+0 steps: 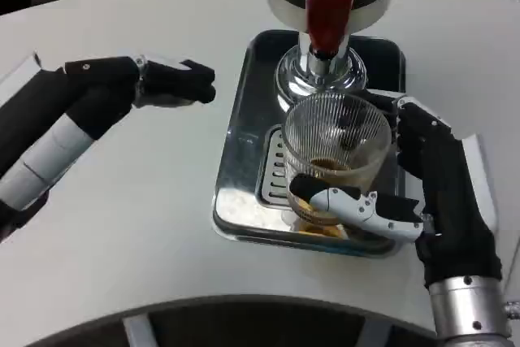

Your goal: Grasp the cup under the faucet to collect the drink, then remove the cup.

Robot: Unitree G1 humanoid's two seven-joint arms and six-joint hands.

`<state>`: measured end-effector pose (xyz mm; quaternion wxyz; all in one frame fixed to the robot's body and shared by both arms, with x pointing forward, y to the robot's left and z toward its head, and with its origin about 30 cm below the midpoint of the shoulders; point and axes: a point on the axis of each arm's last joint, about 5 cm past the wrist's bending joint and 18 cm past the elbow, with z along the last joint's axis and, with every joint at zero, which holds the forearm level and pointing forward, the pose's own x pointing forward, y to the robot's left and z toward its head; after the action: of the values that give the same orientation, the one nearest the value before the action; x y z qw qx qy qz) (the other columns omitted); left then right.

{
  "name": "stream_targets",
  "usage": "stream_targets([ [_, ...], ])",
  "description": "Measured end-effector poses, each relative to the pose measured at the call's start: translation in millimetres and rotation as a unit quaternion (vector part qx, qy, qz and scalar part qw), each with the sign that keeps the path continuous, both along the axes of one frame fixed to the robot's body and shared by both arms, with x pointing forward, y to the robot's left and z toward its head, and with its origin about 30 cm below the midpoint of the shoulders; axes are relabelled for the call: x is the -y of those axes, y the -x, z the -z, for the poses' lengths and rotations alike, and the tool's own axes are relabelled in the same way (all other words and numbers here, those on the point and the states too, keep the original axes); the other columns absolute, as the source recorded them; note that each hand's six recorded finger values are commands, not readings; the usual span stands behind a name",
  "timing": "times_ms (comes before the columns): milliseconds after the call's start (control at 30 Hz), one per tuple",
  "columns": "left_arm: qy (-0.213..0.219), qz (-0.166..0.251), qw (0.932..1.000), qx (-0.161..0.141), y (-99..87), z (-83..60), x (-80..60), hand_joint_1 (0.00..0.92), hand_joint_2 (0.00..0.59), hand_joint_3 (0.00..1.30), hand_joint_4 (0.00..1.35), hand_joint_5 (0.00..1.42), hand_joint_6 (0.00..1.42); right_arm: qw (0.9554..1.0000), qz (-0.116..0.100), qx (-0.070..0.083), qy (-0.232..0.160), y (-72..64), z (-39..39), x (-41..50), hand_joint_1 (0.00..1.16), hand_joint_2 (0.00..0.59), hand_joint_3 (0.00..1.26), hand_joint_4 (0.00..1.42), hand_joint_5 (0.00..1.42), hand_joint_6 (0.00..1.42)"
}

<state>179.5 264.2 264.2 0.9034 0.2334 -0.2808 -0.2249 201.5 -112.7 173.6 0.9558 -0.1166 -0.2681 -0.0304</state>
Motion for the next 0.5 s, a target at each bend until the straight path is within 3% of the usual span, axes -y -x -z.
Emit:
stream_targets([
  [200, -0.007, -0.009, 0.9999, -0.003, 7.7, 4.2, -4.0, 0.0, 0.075, 0.5, 0.29, 0.27, 0.26, 0.9999, -0.015, 0.007, 0.002, 8.1, -5.8, 1.2, 0.99, 0.179, 0.63, 0.7, 0.83, 0.75],
  [500, -0.035, -0.017, 0.9992, -0.002, 23.9, 8.6, -9.3, 0.0, 0.074, 0.42, 0.22, 0.24, 0.23, 0.999, -0.044, -0.001, 0.008, 22.2, -10.8, 3.9, 0.99, 0.179, 0.63, 0.7, 0.83, 0.75],
])
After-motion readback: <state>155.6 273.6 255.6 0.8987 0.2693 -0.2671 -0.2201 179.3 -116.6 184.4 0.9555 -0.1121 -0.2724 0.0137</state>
